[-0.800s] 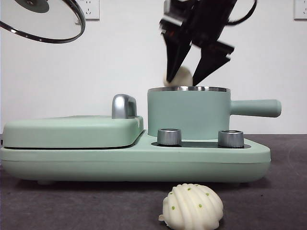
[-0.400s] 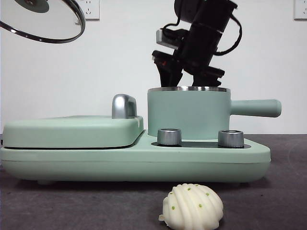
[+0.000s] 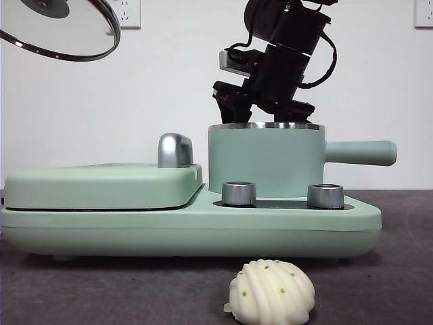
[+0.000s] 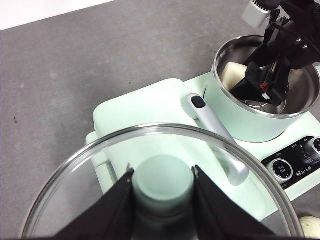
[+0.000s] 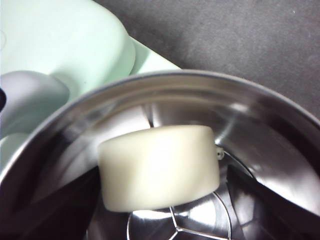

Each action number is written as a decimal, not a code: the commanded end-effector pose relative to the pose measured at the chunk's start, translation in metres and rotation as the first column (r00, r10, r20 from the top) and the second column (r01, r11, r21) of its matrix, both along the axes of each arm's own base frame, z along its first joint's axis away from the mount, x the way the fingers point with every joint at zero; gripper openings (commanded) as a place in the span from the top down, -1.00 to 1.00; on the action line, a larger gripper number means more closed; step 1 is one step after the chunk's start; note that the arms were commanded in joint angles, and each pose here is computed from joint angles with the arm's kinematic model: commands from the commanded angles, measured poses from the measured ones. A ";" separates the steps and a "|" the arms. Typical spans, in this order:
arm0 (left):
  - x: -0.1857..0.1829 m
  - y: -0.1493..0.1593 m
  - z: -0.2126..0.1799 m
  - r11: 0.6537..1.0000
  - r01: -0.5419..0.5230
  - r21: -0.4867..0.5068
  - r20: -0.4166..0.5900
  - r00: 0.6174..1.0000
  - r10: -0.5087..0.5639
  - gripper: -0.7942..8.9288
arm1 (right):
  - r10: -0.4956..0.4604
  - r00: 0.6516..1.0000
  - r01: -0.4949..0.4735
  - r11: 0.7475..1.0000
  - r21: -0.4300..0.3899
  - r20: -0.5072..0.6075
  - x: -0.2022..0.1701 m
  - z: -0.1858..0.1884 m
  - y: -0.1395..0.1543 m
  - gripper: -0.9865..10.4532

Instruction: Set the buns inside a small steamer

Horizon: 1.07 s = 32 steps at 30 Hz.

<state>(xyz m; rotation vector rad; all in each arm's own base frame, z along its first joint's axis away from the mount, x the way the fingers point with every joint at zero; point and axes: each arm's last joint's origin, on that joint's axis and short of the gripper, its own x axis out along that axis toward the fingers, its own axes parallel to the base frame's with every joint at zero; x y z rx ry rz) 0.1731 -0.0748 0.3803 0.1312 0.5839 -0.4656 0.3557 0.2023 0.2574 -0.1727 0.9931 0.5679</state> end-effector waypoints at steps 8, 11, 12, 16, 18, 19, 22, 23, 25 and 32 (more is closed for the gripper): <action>0.000 0.000 0.006 1.000 -0.002 -0.015 0.034 0.999 0.002 0.82 | 0.006 0.992 -0.017 0.996 0.083 0.126 -0.034 0.079 -0.010 0.13; 0.000 0.000 0.006 1.000 -0.002 -0.015 0.034 0.999 0.002 0.82 | 0.029 0.979 -0.054 0.991 0.123 0.200 -0.059 0.106 -0.012 0.13; 0.000 0.000 0.007 1.000 -0.001 -0.015 0.034 0.999 0.002 0.82 | 0.037 0.973 -0.069 0.988 0.136 0.227 -0.069 0.112 -0.013 0.13; 0.000 0.000 0.007 1.000 -0.001 -0.015 0.034 0.999 0.002 0.82 | 0.054 0.929 -0.136 0.970 0.202 0.366 -0.107 0.109 -0.016 0.15; 0.000 0.000 0.006 1.000 -0.002 -0.015 0.034 0.999 0.002 0.82 | 0.055 0.914 -0.159 0.960 0.230 0.402 -0.121 0.101 -0.019 0.16; 0.000 0.000 0.007 1.000 -0.002 -0.015 0.034 0.999 0.002 0.82 | 0.059 0.907 -0.175 0.954 0.244 0.418 -0.129 0.095 -0.020 0.16; 0.000 0.000 0.007 1.000 -0.002 -0.015 0.034 0.999 0.002 0.82 | 0.079 0.886 -0.223 0.936 0.270 0.457 -0.151 0.080 -0.025 0.16; 0.000 0.000 0.007 1.000 -0.001 -0.015 0.034 0.999 0.002 0.82 | 0.094 0.877 -0.250 0.926 0.283 0.471 -0.159 0.074 -0.026 0.16; 0.000 0.000 0.007 1.000 -0.001 -0.015 0.034 0.999 0.002 0.82 | 0.121 0.859 -0.303 0.904 0.303 0.497 -0.174 0.060 -0.029 0.16; 0.000 0.000 0.007 1.000 -0.002 -0.015 0.034 0.999 0.002 0.82 | 0.245 0.867 -0.384 0.884 0.268 0.434 -0.215 0.014 -0.035 0.16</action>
